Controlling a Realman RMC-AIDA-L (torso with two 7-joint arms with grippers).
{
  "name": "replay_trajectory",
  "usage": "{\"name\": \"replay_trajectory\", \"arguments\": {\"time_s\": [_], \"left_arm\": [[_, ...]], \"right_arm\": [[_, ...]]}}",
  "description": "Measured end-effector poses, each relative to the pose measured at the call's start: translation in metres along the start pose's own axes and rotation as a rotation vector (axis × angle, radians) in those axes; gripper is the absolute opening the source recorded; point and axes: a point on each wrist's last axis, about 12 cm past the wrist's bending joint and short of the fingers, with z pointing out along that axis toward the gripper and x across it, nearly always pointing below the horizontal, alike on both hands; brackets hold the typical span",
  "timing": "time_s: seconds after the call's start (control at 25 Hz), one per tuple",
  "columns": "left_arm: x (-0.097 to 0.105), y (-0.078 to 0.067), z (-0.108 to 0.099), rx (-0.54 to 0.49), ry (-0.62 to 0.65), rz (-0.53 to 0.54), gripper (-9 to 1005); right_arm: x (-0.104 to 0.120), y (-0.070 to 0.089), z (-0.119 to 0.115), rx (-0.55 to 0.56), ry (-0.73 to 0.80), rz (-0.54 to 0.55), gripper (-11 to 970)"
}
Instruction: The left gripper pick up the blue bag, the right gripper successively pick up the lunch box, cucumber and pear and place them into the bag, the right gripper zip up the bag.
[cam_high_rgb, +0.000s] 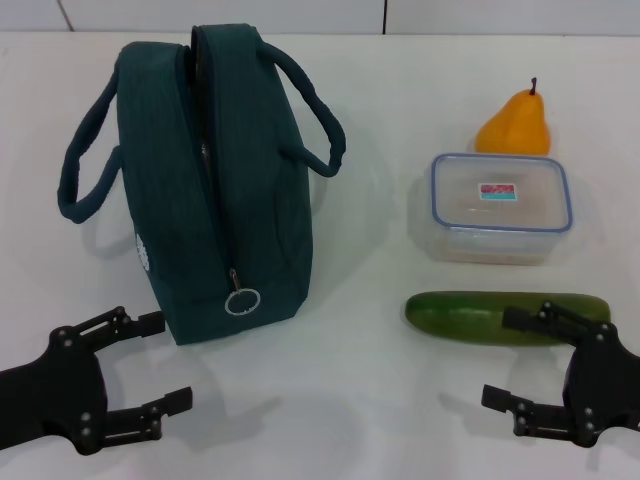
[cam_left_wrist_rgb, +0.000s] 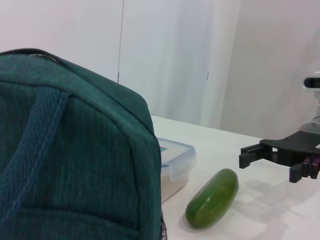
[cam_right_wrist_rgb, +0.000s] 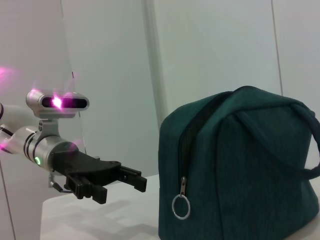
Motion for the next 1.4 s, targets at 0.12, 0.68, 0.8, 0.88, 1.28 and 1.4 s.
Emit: {"name": "replay_trajectory", "arguments": {"time_s": [0.12,0.68,0.8,0.88,1.28,1.4], "left_arm": [[0.0,-0.001,0.001,0.001,-0.002,-0.001,875],[-0.012,0.017,-0.019,-0.122,-0.077,-0.289,873],[-0.024,0.033,-0.038,-0.187,-0.112,-0.45,873],[-0.028,0.038,-0.043,-0.205,-0.121,-0.486,872],[-0.117,0.088,-0.063,-0.26,-0.086,-0.747,871],[-0.156,0.096,-0.042,-0.269,0.026,-0.741,871]], "right_arm": [[0.0,0.0,0.0,-0.002,0.0,0.001,872],[-0.001,0.001,0.001,-0.009,-0.011,0.004,872],[-0.002,0.001,0.001,-0.014,-0.017,0.002,872],[-0.003,0.001,0.001,-0.017,-0.02,0.0,872],[-0.005,-0.001,0.003,-0.025,-0.022,-0.003,873],[-0.005,-0.002,0.004,-0.023,-0.019,-0.004,873]]}}
